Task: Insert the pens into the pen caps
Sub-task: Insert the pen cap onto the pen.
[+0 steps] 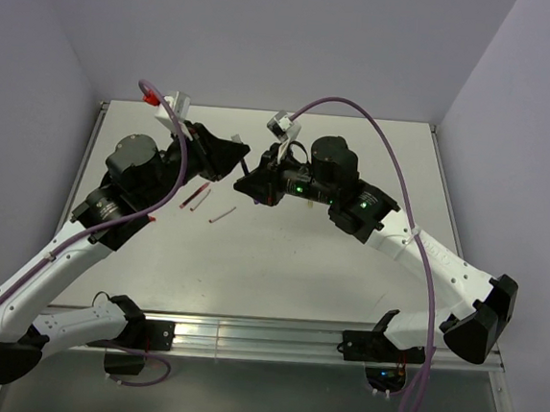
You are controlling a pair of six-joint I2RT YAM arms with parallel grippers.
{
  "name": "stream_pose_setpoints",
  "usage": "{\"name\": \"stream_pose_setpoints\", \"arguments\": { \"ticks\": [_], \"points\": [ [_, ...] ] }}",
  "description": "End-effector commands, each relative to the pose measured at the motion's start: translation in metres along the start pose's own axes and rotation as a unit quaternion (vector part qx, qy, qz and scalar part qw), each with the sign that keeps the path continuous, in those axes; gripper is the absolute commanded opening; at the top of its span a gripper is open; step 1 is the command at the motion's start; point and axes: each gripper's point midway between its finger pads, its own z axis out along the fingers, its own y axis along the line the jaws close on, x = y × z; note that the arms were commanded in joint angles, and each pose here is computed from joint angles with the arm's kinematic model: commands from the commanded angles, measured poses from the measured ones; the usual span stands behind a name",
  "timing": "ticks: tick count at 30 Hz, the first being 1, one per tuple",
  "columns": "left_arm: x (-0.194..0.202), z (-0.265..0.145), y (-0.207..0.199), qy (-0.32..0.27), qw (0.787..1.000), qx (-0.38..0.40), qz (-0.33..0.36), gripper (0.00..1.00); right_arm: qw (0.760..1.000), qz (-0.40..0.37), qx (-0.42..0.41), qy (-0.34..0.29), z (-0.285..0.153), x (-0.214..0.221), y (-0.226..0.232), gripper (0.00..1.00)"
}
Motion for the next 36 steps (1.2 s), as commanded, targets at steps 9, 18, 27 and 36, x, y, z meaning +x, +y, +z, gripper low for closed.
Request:
{"name": "stream_pose_setpoints", "arguments": {
  "ticks": [9,18,27,36],
  "points": [
    [-0.008,-0.010,-0.015,-0.012,0.999,0.038,-0.005,0.00,0.999,-0.015,0.001,-0.029,0.004,-0.023,0.005,0.00],
    [0.021,-0.008,0.009,0.013,1.000,0.004,-0.025,0.00,0.995,-0.021,0.063,-0.073,0.009,-0.063,-0.011,0.00],
    [0.050,-0.003,0.030,0.039,0.997,-0.030,-0.061,0.00,0.991,-0.035,0.097,-0.087,0.016,-0.090,-0.021,0.00],
    [0.062,-0.001,0.035,0.061,0.992,-0.059,-0.095,0.00,0.985,-0.044,0.140,-0.089,0.022,-0.096,-0.035,0.00]
  ]
}}
